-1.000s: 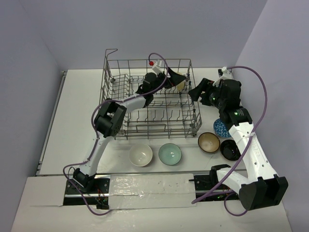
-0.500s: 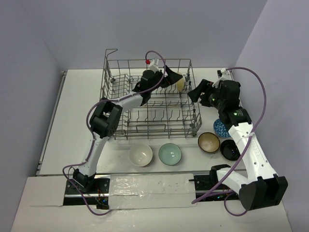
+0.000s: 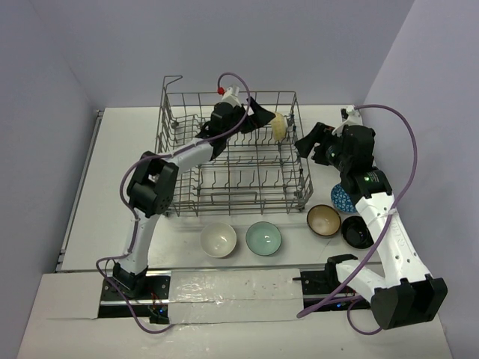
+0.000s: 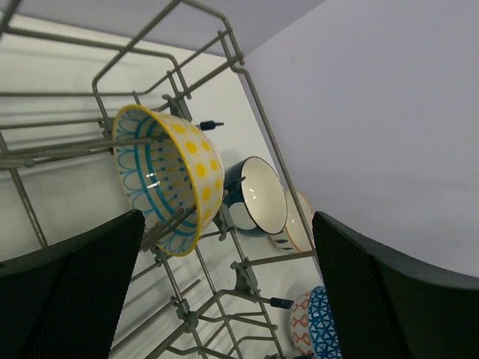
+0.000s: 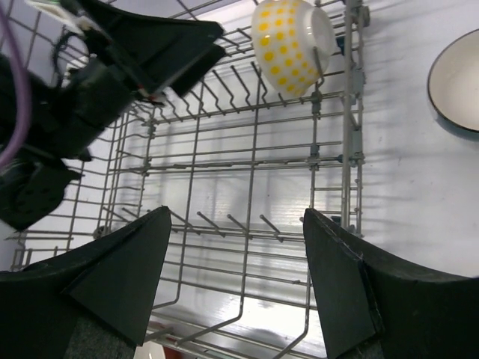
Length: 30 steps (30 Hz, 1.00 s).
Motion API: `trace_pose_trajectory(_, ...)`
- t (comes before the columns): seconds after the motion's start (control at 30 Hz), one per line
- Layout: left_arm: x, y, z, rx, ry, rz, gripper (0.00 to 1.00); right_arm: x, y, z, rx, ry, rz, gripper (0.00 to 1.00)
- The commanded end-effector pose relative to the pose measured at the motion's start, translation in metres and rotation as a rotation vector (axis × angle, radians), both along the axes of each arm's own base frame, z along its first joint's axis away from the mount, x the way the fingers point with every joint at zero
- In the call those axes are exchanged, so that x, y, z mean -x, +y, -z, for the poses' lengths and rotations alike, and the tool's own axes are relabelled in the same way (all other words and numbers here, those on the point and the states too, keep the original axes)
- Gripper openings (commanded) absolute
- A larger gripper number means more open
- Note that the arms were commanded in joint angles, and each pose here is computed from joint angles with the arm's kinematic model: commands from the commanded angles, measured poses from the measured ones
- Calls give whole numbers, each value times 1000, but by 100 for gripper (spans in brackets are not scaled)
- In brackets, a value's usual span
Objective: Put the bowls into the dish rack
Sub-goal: Insert the bowl into the dish rack, then pick up the bowl from the corner of the board.
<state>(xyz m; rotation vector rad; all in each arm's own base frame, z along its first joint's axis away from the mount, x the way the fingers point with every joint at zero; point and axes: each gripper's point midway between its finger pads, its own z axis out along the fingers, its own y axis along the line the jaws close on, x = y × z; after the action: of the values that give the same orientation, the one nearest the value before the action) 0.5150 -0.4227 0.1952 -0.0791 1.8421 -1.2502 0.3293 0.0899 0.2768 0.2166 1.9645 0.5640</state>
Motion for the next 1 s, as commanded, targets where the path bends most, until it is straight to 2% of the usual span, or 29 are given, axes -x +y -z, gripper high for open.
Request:
trace_pose_trajectory(0.0, 2, 20, -61, -10, -116, -42, 99, -2, -19, -17, 47, -59, 92, 79)
trace_pose_trajectory(0.2, 8, 42, -74, -102, -147, -92, 99, -4, -51, -7, 105, -38, 270, 79)
trace_pose_trajectory(0.3, 18, 59, -97, -120, -186, -134, 99, -4, -68, 0, 127, -10, 359, 79)
trace_pose_trajectory(0.4, 27, 71, -108, -158, -215, -154, 99, 1, -85, 17, 134, 45, 441, 75)
trace_pose_trajectory(0.63, 53, 93, -119, -207, -264, -162, 99, 25, -129, 70, 57, 165, 579, 74)
trace_pose_trajectory(0.97, 94, 96, -118, -219, -308, -110, 99, 43, -145, 106, 60, 306, 657, 75)
